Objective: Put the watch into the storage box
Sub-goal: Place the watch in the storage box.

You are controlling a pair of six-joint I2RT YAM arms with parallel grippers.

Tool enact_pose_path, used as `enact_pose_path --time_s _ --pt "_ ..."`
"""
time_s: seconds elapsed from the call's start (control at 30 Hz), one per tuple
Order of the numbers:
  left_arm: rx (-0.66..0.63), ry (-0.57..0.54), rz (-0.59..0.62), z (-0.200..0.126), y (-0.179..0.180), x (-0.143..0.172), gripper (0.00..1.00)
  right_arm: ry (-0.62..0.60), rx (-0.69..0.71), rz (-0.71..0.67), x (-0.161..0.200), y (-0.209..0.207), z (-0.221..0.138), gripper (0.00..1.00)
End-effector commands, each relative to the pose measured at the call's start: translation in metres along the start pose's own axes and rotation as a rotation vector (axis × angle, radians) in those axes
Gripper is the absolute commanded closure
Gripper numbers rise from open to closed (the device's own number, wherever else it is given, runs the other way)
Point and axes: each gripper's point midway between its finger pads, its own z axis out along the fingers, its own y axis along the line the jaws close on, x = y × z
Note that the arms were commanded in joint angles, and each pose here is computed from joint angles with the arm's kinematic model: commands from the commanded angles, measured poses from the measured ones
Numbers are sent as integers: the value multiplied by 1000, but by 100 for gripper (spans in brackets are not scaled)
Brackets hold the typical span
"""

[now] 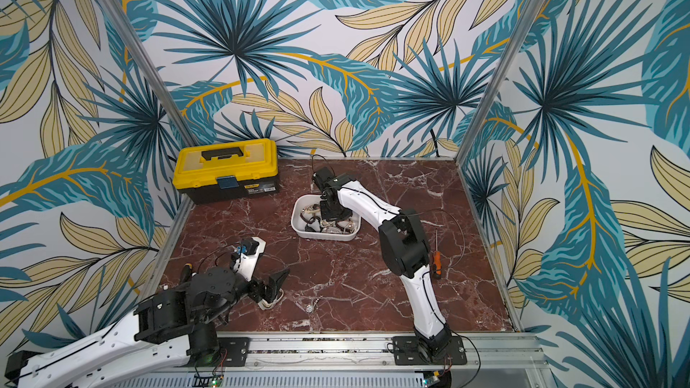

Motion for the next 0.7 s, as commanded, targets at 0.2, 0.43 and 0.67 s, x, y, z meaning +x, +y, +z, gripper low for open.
enact_pose_path --time_s 0.2,0.43,0.67 --pt "-12 5 12 2 2 4 0 -13 1 -14 -5 0 -20 54" --pt "-42 -6 2 5 7 5 0 -76 -1 -9 -12 -5 -53 52" --pt "-65 0 -23 5 11 7 0 -101 -65 -12 -10 1 -64 51"
